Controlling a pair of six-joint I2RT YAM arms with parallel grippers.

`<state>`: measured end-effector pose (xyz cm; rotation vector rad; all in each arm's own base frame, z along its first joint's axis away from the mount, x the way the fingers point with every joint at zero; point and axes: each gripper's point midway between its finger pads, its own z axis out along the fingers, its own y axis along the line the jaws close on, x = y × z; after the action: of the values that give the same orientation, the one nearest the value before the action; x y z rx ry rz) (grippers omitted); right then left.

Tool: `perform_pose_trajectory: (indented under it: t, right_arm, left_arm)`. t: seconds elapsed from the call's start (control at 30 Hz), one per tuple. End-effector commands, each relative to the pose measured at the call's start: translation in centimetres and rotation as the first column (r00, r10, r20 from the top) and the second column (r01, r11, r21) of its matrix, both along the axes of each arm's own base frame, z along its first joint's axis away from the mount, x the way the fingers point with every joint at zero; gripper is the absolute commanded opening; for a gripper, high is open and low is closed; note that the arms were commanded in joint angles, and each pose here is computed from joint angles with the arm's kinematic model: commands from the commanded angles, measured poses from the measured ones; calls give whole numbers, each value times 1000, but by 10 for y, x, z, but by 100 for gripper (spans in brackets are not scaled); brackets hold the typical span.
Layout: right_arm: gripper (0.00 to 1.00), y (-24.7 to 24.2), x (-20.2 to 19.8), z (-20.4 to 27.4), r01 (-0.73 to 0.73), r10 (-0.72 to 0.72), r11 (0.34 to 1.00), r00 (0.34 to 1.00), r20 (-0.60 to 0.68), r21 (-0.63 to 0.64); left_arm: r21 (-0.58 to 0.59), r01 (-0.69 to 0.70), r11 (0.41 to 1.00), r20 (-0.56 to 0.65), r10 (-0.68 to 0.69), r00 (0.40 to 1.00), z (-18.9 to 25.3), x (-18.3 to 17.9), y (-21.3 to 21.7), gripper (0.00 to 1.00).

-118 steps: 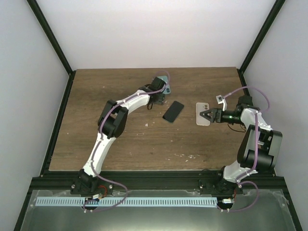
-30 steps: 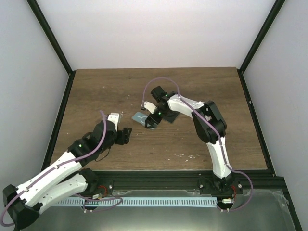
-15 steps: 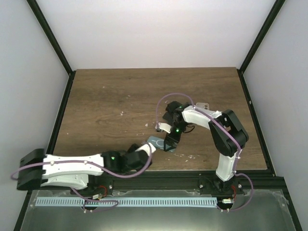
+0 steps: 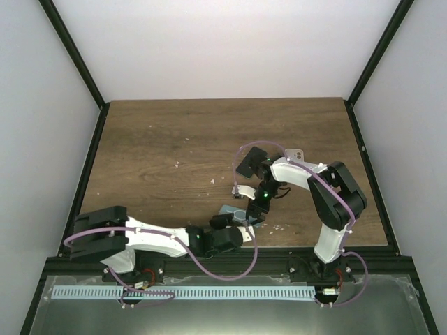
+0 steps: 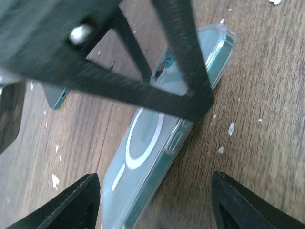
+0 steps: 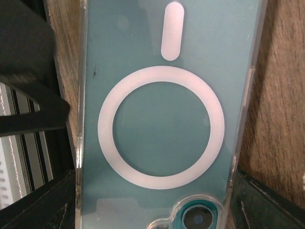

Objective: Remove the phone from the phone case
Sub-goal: Pick up the phone at the center of the board, then adjust the phone.

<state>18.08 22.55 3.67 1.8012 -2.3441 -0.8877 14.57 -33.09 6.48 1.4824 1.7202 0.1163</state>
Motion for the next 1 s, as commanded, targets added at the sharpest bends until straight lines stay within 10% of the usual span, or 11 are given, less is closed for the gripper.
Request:
perform_pose_trajectory:
  t: [0.0, 0.53, 0.67, 0.97]
  right_arm:
    - [67, -4, -8, 9, -10, 11, 999, 1000, -21, 31]
    - [69, -3, -5, 22, 3, -2, 998, 1000, -23, 60]
    - [98, 4, 3, 62, -20, 14, 992, 999, 50, 122]
    - [100, 7, 56, 176, 27, -124, 941, 955, 269, 338]
  left_arm:
    - [22, 114, 993, 117, -116, 986, 7, 9, -32, 62]
    - [222, 163, 961, 144, -198, 970, -24, 18, -39, 0]
    - [189, 150, 970, 141, -178, 974, -11, 17, -40, 0]
    - [-41, 61, 997, 62, -59, 996, 40, 12, -30, 0]
